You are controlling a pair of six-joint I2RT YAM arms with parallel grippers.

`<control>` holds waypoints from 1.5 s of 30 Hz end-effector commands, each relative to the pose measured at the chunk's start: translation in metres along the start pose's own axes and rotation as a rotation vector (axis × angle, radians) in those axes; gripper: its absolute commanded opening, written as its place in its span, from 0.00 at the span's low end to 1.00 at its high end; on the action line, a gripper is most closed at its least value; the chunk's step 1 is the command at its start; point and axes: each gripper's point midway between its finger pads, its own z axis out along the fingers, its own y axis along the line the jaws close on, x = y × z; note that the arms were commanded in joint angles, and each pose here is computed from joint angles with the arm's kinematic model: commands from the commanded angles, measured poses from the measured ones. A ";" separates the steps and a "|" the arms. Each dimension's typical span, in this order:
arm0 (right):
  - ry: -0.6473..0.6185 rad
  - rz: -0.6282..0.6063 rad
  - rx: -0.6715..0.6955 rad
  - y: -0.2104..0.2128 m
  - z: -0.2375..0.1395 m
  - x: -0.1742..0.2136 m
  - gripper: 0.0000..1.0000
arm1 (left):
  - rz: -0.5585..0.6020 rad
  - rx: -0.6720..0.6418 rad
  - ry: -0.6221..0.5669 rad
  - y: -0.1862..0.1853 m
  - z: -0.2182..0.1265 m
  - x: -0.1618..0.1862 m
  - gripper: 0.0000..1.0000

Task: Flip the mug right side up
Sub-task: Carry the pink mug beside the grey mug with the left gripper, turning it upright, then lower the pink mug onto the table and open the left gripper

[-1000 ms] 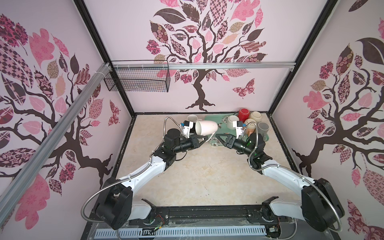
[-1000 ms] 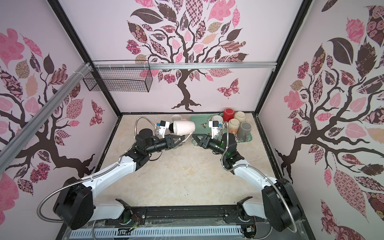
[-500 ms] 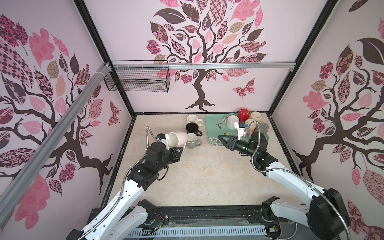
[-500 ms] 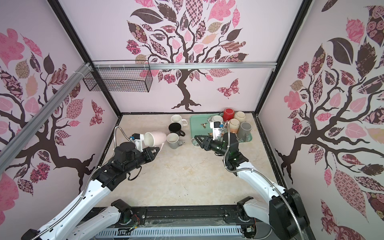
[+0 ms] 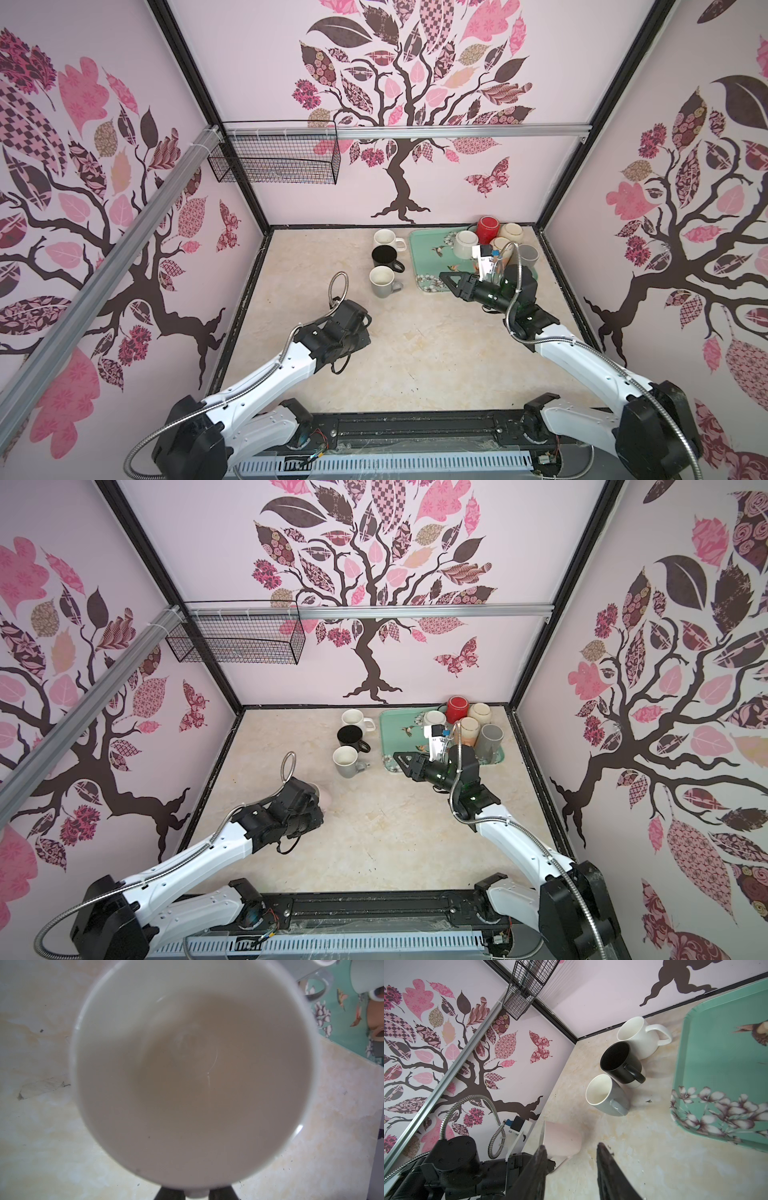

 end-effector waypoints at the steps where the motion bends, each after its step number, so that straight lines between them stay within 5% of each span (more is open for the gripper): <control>1: -0.034 -0.039 -0.010 0.009 -0.010 -0.011 0.43 | -0.095 0.090 -0.093 -0.036 -0.006 -0.029 0.00; 20: -0.026 -0.013 0.025 -0.010 -0.024 -0.007 0.43 | -0.129 0.020 -0.014 -0.076 0.037 -0.033 0.01; 34: -0.017 -0.014 0.046 -0.012 -0.027 -0.005 0.44 | -0.105 0.010 0.022 -0.082 0.047 -0.029 0.47; 45: -0.005 0.009 0.037 -0.015 -0.023 -0.002 0.43 | -0.112 0.035 -0.004 -0.083 0.032 -0.034 0.49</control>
